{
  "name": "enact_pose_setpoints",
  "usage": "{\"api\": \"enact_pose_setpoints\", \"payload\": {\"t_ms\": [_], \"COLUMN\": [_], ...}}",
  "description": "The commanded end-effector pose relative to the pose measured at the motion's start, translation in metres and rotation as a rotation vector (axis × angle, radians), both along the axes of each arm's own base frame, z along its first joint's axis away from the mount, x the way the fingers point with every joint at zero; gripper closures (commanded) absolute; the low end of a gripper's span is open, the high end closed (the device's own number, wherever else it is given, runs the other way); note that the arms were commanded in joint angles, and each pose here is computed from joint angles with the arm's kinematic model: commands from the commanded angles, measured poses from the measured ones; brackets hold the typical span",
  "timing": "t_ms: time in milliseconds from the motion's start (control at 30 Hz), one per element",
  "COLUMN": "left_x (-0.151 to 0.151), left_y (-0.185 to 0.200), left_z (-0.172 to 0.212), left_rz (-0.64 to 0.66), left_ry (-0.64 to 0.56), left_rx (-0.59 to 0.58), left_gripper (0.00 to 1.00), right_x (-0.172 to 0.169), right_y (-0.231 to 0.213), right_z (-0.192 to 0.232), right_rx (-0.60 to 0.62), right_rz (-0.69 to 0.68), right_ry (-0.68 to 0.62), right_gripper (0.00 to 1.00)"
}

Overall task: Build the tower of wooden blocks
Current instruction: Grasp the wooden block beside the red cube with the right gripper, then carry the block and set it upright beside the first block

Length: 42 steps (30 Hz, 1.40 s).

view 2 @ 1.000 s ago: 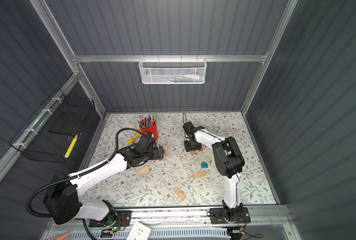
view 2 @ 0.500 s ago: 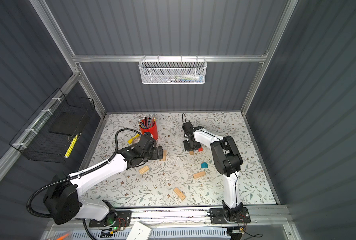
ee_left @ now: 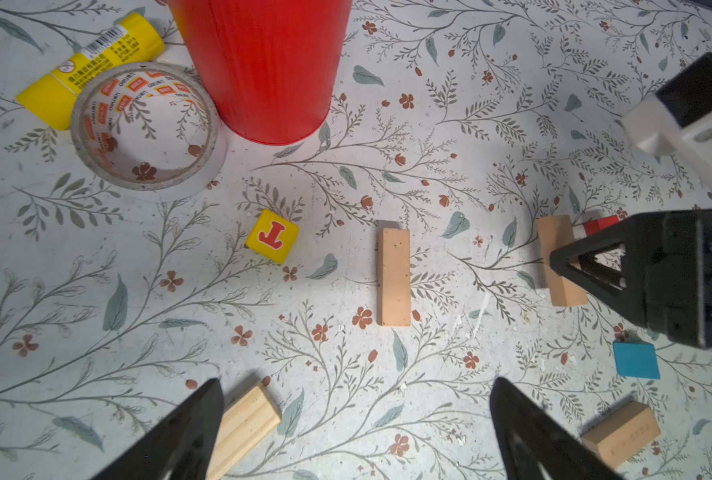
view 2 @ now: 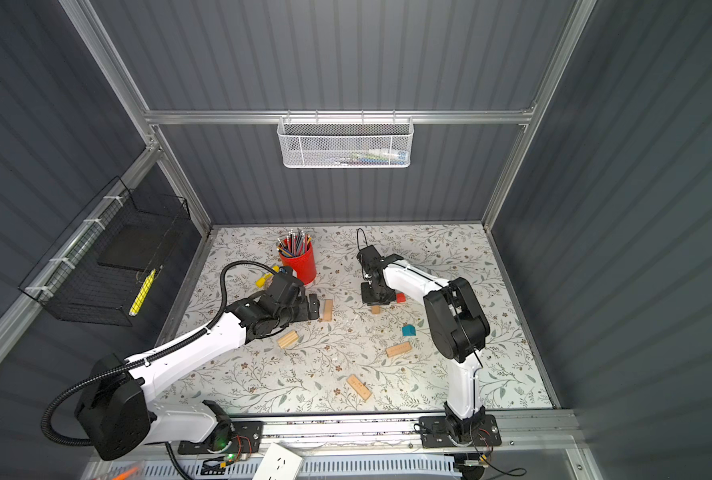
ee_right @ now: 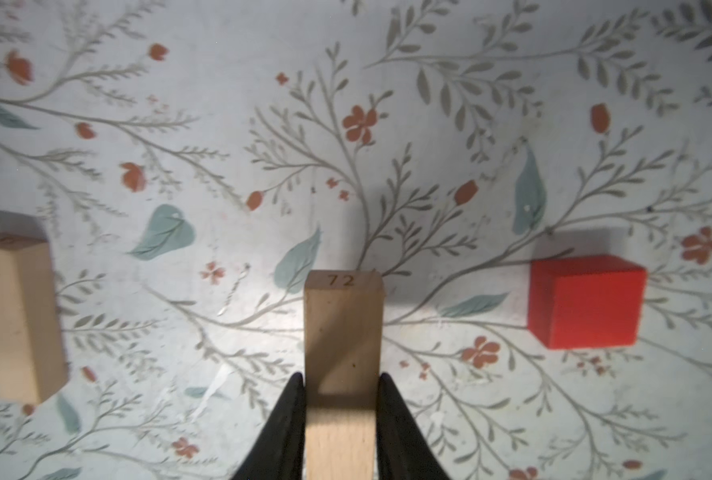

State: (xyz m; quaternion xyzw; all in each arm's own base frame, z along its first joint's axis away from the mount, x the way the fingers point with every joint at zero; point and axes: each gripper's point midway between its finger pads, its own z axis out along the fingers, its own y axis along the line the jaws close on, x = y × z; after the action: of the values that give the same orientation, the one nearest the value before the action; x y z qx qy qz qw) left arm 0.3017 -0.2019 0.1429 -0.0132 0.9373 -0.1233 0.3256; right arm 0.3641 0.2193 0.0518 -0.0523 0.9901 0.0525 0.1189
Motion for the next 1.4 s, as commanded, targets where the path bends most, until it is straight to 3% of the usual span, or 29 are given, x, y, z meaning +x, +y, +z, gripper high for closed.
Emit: {"api": "enact_pose_setpoints", "payload": {"t_ms": [0,467,1367], "left_x": [-0.004,-0.002,0.0], "left_y": [0.01,0.022,0.025], "left_z": [-0.003,-0.014,-0.017], "left_rz": [0.022,0.048,0.05], "left_ry": [0.018,0.067,0.078], "left_rx": [-0.009,-0.066,-0.077], "left_gripper": [0.0,0.01,0.01], "right_x": [-0.017,-0.028,-0.003], "right_y": [0.015,0.091,0.11], "right_z": [0.007,-0.002,-0.023], "right_rx": [0.05,0.113,0.089], "right_rz": [-0.075,-0.094,-0.089], "right_ry": [0.033,0.037,0.017], "right_gripper": [0.71,0.72,0.68]}}
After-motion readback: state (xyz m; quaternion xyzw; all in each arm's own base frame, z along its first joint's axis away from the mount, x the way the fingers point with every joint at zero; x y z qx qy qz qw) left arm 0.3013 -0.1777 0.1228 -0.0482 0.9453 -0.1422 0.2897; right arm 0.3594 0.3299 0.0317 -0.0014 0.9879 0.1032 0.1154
